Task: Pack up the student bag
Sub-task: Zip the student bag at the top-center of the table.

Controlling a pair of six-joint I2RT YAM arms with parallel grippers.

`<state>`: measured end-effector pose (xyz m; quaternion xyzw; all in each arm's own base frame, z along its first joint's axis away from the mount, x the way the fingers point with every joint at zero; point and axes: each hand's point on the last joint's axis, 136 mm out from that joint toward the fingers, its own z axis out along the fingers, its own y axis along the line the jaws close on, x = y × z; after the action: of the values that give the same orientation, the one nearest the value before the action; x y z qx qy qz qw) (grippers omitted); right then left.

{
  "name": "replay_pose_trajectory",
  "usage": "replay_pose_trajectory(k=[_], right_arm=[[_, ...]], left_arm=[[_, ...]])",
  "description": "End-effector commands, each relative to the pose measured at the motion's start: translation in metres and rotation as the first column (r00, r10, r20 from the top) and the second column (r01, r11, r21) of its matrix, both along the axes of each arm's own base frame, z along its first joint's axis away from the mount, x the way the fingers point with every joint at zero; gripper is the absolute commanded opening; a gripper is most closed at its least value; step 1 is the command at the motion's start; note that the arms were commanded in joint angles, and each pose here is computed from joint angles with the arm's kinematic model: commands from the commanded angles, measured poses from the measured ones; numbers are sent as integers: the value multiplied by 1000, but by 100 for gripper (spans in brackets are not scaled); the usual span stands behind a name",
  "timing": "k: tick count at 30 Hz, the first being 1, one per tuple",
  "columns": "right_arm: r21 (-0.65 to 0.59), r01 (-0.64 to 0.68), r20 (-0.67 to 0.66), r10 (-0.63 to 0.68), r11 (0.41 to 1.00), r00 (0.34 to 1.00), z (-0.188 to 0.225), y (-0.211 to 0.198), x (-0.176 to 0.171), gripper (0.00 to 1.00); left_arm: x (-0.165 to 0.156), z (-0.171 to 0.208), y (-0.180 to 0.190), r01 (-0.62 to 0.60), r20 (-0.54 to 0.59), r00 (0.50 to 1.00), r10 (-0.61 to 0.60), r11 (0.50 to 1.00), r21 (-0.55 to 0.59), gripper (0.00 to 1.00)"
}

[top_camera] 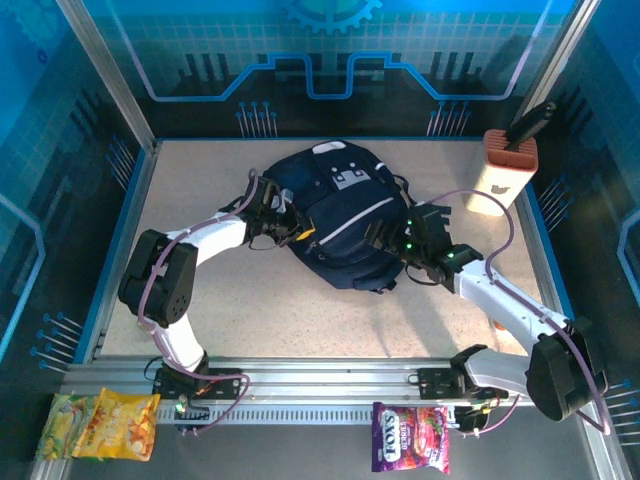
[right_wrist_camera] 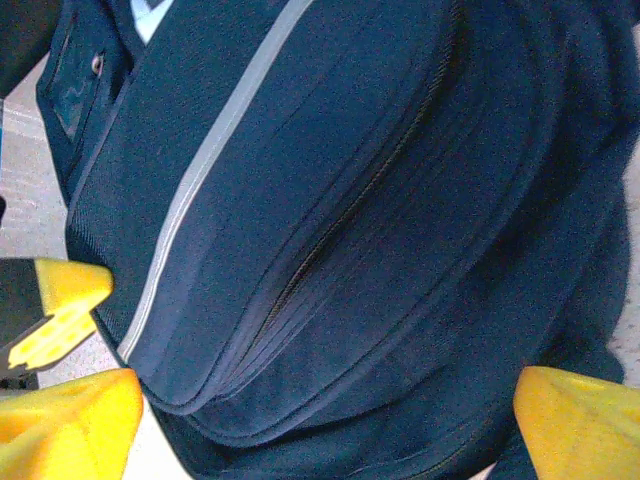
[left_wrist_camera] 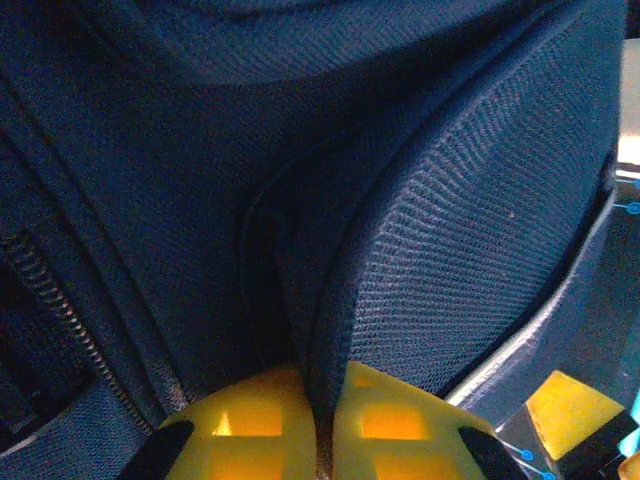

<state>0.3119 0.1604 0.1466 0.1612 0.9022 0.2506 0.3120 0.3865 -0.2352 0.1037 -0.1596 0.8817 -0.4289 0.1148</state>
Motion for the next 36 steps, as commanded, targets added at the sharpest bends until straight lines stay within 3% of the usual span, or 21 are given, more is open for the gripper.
replay_pose_trajectory(k=[1, 6, 13, 21, 25, 31, 36], right_arm=[[-49, -25, 44, 27, 998, 999, 13, 14, 1, 94], [-148, -55, 86, 68, 987, 994, 17, 44, -8, 89], [-224, -101, 142, 135, 969, 981, 21, 93, -16, 70], [-204, -60, 59, 74, 977, 996, -5, 108, -12, 41], [-205, -44, 7, 47, 978, 999, -21, 112, -10, 31], [-231, -4, -5, 3, 973, 1000, -32, 109, 1, 27], [-266, 28, -21, -35, 964, 999, -39, 102, 10, 30]], left_arm=[[-1, 37, -19, 32, 75, 997, -23, 992, -124, 6], [-2, 49, -42, 34, 85, 996, -19, 982, -183, 3], [-3, 43, -73, 58, 52, 998, -47, 970, -236, 1], [-8, 43, -80, 92, 55, 995, -81, 966, -241, 0], [-11, 44, -84, 120, 59, 992, -109, 964, -239, 0], [-12, 46, -83, 128, 62, 991, -116, 962, -243, 0], [-14, 49, -84, 134, 66, 990, -121, 960, -245, 1]])
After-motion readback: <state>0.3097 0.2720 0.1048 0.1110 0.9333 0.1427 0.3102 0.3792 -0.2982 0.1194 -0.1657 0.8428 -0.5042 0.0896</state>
